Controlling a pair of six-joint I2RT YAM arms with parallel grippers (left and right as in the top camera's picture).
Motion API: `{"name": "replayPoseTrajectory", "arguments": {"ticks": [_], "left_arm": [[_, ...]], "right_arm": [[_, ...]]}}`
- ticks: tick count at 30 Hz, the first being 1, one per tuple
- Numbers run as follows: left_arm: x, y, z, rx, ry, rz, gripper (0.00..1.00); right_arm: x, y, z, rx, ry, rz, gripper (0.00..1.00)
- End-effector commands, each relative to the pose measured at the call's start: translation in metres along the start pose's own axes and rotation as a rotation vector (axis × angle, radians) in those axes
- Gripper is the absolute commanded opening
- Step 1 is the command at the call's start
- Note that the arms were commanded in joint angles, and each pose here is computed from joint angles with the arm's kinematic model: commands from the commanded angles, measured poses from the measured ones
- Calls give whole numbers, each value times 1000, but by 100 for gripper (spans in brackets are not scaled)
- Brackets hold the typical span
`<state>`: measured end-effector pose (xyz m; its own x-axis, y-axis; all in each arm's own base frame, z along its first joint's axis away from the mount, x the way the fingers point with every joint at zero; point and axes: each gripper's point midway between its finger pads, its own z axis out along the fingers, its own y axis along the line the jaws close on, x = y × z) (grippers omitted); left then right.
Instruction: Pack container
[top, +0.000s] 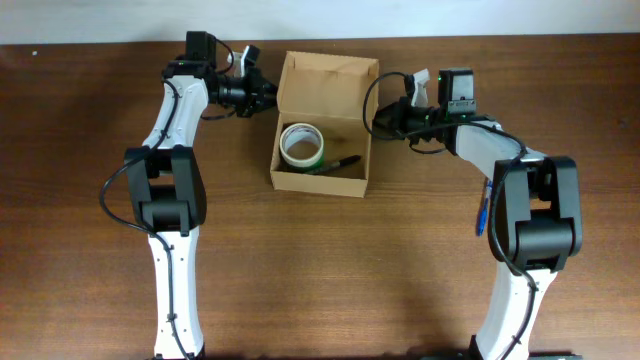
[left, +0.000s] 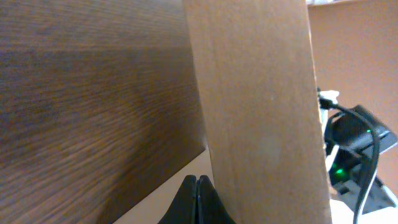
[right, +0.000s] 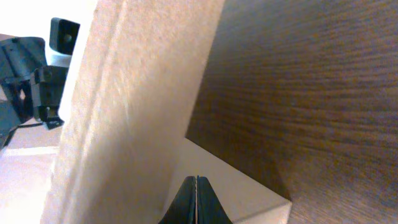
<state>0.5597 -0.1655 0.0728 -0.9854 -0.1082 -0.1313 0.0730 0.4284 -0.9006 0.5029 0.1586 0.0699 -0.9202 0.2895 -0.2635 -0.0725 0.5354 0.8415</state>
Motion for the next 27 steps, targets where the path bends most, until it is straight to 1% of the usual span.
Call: {"name": "replayPoseTrajectory", "arguments": {"ticks": [1, 4, 6, 12, 17, 21, 27], "left_arm": [[1, -6, 0, 59, 13, -34, 2], [1, -6, -1, 59, 12, -34, 2], [1, -7, -1, 65, 12, -27, 2], [-6, -35, -5, 211, 12, 90, 2], [-10, -46, -11, 275, 9, 139, 1], [-10, -53, -19, 329, 16, 167, 1], [-13, -52, -28, 345, 7, 167, 2]], "right_arm": [[2, 16, 5, -82, 21, -49, 4], [-3, 35, 5, -160, 11, -123, 3], [-2, 39, 6, -177, 14, -140, 4], [0, 43, 6, -199, 26, -146, 4], [1, 68, -1, -319, 41, -245, 4], [1, 73, -2, -340, 45, -244, 4], [3, 76, -5, -363, 60, -251, 4]]}}
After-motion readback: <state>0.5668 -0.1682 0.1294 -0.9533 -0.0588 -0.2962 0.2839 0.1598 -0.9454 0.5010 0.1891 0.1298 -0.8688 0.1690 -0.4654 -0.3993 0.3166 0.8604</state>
